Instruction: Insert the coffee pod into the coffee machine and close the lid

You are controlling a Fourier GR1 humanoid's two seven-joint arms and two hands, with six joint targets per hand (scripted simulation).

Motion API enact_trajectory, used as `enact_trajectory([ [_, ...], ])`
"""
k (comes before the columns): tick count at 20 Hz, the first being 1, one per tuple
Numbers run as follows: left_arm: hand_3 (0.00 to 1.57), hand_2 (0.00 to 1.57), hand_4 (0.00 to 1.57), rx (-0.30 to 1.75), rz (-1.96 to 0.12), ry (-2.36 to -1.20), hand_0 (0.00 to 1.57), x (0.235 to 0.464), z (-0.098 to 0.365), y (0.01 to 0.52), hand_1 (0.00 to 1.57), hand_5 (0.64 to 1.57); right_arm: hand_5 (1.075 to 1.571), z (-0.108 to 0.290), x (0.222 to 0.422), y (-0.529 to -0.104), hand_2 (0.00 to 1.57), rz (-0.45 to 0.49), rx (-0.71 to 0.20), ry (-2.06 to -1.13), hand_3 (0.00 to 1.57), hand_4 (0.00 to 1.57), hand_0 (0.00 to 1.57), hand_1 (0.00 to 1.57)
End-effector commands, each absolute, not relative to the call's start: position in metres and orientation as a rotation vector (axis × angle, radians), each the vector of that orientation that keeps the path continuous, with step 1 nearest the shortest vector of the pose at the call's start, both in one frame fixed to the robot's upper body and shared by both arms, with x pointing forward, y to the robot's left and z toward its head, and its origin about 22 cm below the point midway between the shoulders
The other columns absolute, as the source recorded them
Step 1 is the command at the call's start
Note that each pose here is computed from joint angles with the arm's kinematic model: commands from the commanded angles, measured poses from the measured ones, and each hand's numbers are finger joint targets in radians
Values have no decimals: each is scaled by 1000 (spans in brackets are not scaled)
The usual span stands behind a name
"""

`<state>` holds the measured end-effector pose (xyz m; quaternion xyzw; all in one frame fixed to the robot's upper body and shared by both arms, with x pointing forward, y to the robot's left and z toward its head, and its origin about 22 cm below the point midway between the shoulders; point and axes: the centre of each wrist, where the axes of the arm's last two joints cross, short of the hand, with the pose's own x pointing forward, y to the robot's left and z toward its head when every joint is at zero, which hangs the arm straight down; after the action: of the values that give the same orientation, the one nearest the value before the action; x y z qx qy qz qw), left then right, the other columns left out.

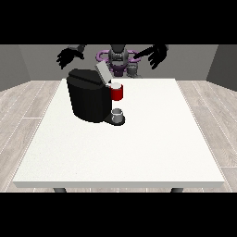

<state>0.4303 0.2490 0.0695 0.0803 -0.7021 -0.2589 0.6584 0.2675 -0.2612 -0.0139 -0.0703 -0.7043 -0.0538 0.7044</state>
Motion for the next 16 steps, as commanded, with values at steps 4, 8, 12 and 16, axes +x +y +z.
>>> enact_trajectory([
  [4, 0, 0, 191, 49, -352, -1481, 0, 394, 4, 273, 0, 1571, 1571, 1, 258, -254, 0, 2, -79, -1546, 0, 257, 0, 0],
  [8, 0, 0, 90, 6, -269, -1511, 0, 379, -18, 262, 0, 1571, 1571, 42, 286, -253, 0, 41, -74, -1648, 0, 43, 0, 0],
  [12, 0, 0, 0, -135, -287, -1491, 0, 372, -23, 246, 0, 1571, 1571, 35, 284, -280, 0, 70, -42, -1622, 0, 0, 0, 0],
  [16, 0, 0, 57, -181, -240, -1494, 0, 361, -31, 234, 0, 1571, 1571, 42, 297, -254, 0, 116, -83, -1619, 0, 0, 0, 0],
])
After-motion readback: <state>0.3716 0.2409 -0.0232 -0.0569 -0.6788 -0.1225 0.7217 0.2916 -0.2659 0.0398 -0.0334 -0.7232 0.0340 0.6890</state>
